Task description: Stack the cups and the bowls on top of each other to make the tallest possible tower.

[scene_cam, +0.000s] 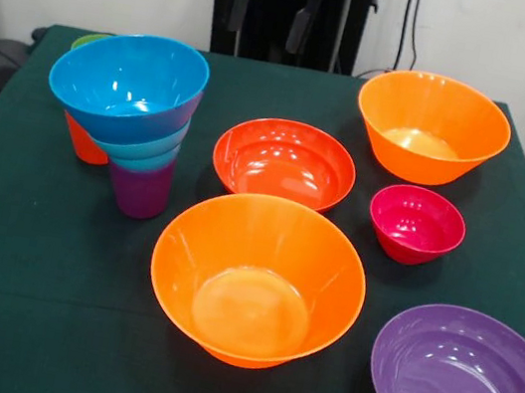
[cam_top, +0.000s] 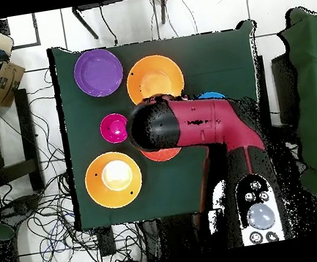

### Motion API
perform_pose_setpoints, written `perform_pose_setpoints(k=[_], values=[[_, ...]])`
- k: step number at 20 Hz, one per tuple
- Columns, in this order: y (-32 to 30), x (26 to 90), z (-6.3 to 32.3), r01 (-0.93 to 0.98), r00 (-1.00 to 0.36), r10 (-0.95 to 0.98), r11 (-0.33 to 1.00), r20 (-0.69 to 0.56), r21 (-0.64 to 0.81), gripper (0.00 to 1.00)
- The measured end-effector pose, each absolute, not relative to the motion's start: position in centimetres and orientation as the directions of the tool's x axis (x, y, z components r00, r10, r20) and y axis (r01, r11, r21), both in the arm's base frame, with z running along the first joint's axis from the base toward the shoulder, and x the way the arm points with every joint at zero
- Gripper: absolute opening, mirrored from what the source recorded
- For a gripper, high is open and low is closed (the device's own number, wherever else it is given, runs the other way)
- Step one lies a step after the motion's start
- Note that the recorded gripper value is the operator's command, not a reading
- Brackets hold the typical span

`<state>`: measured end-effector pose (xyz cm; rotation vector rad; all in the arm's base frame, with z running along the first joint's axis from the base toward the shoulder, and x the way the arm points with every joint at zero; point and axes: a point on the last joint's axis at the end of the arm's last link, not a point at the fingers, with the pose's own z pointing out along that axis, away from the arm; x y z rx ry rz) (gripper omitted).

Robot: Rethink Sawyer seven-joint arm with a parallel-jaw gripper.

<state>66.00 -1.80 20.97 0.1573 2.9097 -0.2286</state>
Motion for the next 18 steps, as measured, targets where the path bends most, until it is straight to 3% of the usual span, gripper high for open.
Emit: perform_pose_setpoints(k=[18], values=[[6.4, 70.7, 22.3, 0.036, -0.967, 0.002, 0.991, -0.255, -0.126, 1.00]])
